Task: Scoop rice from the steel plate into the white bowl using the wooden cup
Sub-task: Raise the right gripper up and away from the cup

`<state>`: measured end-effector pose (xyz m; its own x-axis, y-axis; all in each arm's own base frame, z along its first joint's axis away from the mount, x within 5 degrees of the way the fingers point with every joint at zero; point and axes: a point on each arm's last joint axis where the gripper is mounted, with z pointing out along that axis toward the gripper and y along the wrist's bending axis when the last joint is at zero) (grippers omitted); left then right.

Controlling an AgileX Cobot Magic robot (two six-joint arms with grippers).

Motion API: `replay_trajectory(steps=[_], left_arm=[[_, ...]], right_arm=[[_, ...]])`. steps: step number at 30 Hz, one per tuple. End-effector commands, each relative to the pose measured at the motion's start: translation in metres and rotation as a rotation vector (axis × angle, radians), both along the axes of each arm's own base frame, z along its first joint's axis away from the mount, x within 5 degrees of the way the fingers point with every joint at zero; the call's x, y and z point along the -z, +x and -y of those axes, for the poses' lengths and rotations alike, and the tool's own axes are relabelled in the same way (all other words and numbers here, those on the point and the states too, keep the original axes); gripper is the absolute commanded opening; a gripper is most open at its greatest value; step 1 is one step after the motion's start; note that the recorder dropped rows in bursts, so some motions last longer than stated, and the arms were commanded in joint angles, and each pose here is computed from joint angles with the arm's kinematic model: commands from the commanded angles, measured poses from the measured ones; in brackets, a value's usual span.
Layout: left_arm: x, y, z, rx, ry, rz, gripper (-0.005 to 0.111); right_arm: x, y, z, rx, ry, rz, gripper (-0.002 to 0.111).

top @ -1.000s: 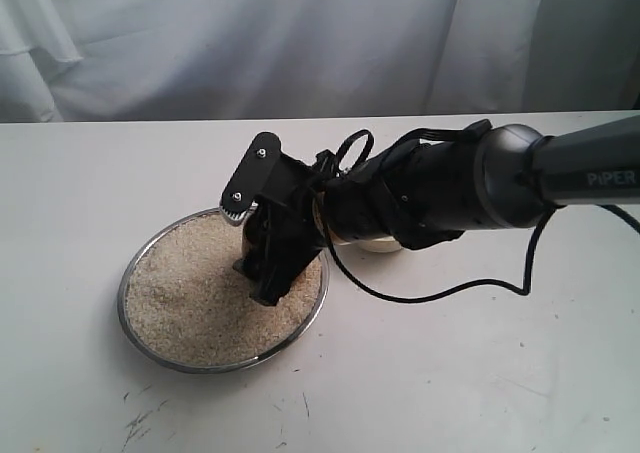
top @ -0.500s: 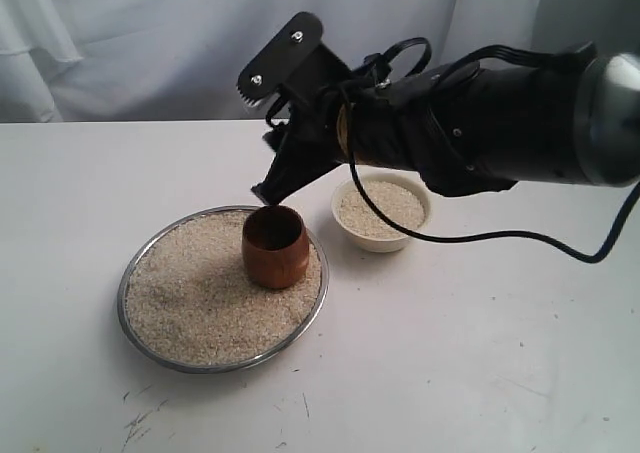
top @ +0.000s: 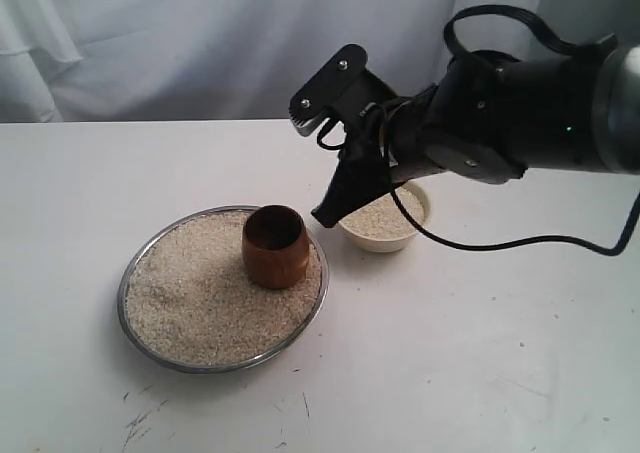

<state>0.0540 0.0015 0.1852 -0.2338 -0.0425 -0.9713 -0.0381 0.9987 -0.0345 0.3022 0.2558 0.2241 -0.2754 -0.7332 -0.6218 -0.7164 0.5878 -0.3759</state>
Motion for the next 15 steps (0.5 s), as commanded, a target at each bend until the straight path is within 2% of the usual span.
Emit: replay_trajectory(steps=[1,5,9,15], left_arm=[[0.001,0.000,0.000,0.003,0.000,0.006,0.000],[0.001,0.000,0.000,0.003,0.000,0.006,0.000],[0.001,0.000,0.000,0.003,0.000,0.006,0.000],[0.001,0.000,0.000,0.003,0.000,0.006,0.000]], right_arm=[[0.005,0.011,0.023,-0.052,-0.043,-0.083,0.000],[0.019,0.010,0.018,-0.159,0.030,-0.190,0.000],[0.040,0.010,0.007,-0.173,0.028,-0.219,0.000],[0.053,0.013,0.000,-0.169,0.028,-0.212,0.000]])
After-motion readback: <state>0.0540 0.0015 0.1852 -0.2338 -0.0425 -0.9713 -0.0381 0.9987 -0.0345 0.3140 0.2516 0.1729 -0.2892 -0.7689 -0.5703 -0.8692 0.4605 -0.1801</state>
